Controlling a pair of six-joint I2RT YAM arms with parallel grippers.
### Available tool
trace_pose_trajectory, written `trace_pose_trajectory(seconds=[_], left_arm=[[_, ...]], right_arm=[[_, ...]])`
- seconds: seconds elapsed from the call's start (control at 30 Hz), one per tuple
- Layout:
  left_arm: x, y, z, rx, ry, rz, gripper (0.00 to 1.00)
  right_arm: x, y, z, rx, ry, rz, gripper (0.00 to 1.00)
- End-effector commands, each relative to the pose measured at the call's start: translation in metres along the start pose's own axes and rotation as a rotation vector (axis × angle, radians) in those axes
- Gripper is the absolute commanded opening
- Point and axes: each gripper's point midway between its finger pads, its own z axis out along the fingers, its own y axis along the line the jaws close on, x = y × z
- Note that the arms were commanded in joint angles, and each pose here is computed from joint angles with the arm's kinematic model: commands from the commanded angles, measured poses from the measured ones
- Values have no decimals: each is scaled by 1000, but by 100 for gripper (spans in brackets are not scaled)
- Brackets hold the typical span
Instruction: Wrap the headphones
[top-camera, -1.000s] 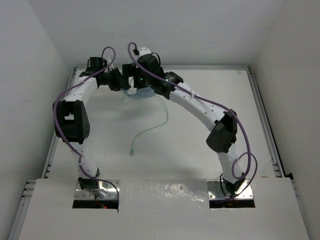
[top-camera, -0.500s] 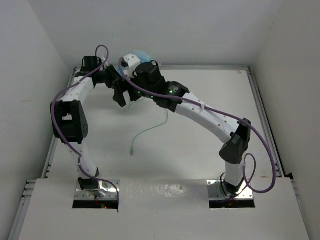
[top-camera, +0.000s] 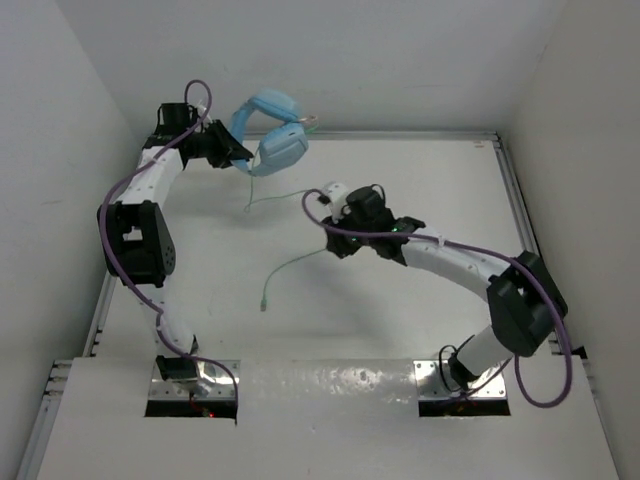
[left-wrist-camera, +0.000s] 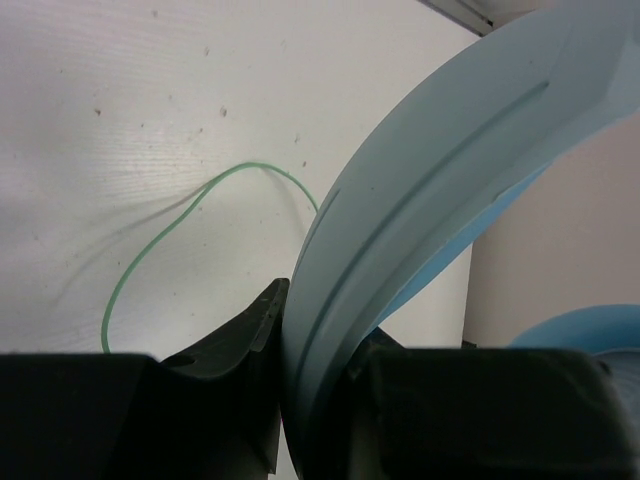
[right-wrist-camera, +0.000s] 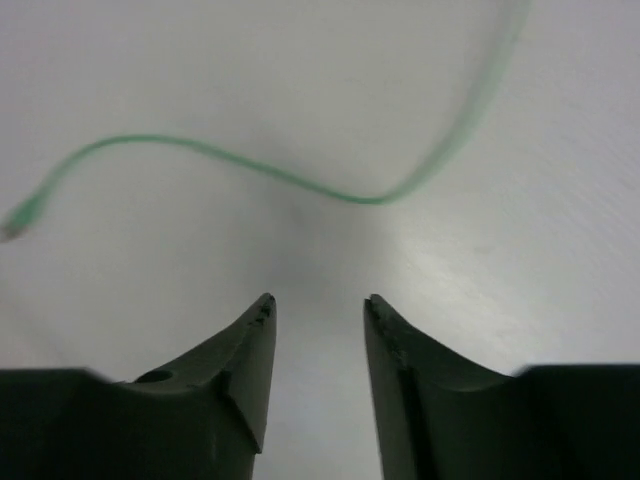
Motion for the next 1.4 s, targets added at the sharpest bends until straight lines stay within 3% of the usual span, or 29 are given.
trace_pose_trajectory(seconds=[0.0,0.03,0.1,0.2,0.33,0.4,0.6,0.63,0.67,0.7,0.8,0.9,0.93,1.0,1.13,1.3,1.37], left_arm=[[-28,-71,-47,124,-108,141,0],[-28,-72,-48,123,-111,145,0],[-26,-74,-52,124,-111,148,0],[-25,-78,-56,136,-114,152,0],[-24,-80,-60,131,-128,167,0],[-26,-82,-63,132,-136,173,0],[-21,-86,-63,154,-115,169,0],[-21,-87,-65,154,-118,171,0],[-21,-87,-65,153,-120,179,0],[-21,-87,-66,152,-121,180,0],[-14,-88,-68,155,-100,199,0],[3,-79,-65,108,-54,270,0],[11,-73,-58,68,-36,348,0],[46,-59,-41,18,80,390,0],[104,-27,-21,-19,294,518,0],[138,7,-16,-101,438,620,0],[139,29,-15,-204,465,741,0]], right_arm=[[-23,-72,4,197,-133,111,42],[-19,-81,9,233,-119,114,54],[-13,-99,31,280,-94,133,64],[-24,-116,56,285,-85,212,65],[-2,-135,104,278,-40,401,63],[-11,-143,114,299,-43,413,62],[15,-169,143,436,151,472,42],[25,-168,146,441,190,475,34],[27,-169,144,447,206,479,4],[29,-170,143,459,206,488,0],[26,-192,131,512,140,535,0],[-15,-233,118,528,21,614,0],[-51,-247,111,525,-60,614,0],[-109,-271,91,531,-185,592,0],[-168,-299,60,583,-326,564,0],[-187,-331,2,733,-430,560,0],[-192,-338,-16,763,-453,560,0]])
